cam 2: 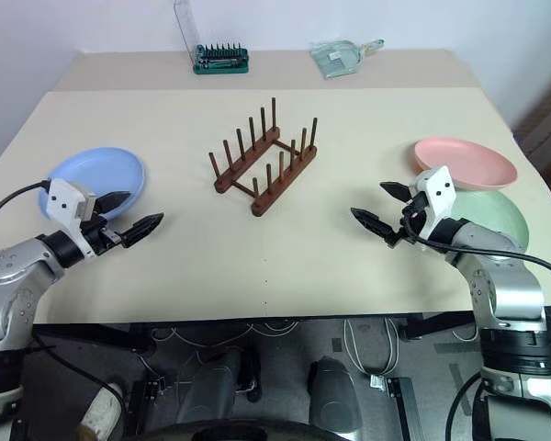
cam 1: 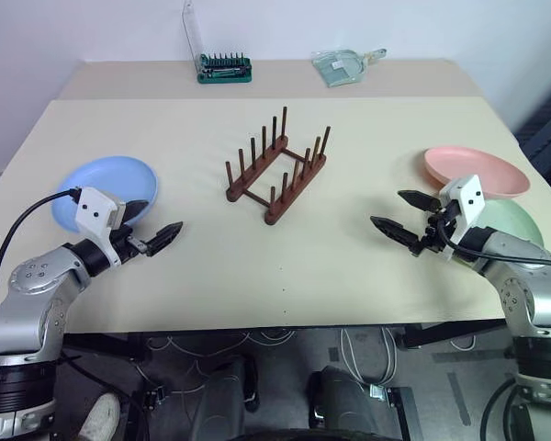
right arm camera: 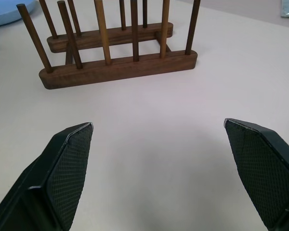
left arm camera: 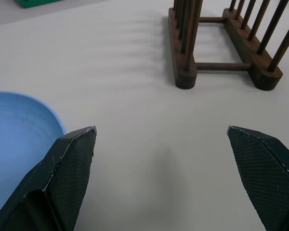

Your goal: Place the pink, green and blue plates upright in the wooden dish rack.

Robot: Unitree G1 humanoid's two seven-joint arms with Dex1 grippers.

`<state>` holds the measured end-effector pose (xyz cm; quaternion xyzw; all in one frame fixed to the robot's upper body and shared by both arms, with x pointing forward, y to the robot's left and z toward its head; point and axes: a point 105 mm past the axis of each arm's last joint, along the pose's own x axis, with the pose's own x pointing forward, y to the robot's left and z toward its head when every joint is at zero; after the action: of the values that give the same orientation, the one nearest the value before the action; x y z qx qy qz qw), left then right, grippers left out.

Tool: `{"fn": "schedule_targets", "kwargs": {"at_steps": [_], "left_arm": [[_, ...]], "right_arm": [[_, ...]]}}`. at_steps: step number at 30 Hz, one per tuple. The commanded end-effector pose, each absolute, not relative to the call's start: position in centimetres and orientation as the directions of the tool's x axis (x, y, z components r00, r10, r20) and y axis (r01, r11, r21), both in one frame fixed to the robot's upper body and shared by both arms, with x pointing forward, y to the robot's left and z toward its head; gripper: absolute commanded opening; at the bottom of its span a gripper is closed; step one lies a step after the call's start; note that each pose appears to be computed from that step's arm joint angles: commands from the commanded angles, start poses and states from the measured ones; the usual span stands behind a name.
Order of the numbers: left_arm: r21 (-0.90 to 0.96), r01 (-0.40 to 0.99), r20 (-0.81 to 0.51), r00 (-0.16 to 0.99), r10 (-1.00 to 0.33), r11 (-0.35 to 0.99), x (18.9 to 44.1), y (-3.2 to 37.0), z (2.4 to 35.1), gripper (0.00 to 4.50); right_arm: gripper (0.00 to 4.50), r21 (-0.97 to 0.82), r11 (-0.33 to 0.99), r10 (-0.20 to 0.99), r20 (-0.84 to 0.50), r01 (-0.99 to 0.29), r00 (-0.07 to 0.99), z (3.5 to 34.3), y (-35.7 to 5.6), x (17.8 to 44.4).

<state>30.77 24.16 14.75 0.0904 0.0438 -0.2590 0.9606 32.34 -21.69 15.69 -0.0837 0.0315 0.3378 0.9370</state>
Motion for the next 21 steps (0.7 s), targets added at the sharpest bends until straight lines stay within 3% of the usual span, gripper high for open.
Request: {"fn": "schedule_targets", "kwargs": {"at_steps": [1,21], "left_arm": [[0.181,0.511,-0.105,0.86,-0.5,0.841,30.5,23.9,15.8,4.5],[0.156,0.593,-0.152,0.804,-0.574,0.79,30.0,21.3,14.7,4.5]], "right_arm": [[4.48,-0.18,0.745,0.642,-0.067,-0.642,0.764,17.6,-21.3,32.0],[4.48,-0.136,0.715,0.684,-0.072,-0.686,0.726,16.6,-18.5,31.5]]}}
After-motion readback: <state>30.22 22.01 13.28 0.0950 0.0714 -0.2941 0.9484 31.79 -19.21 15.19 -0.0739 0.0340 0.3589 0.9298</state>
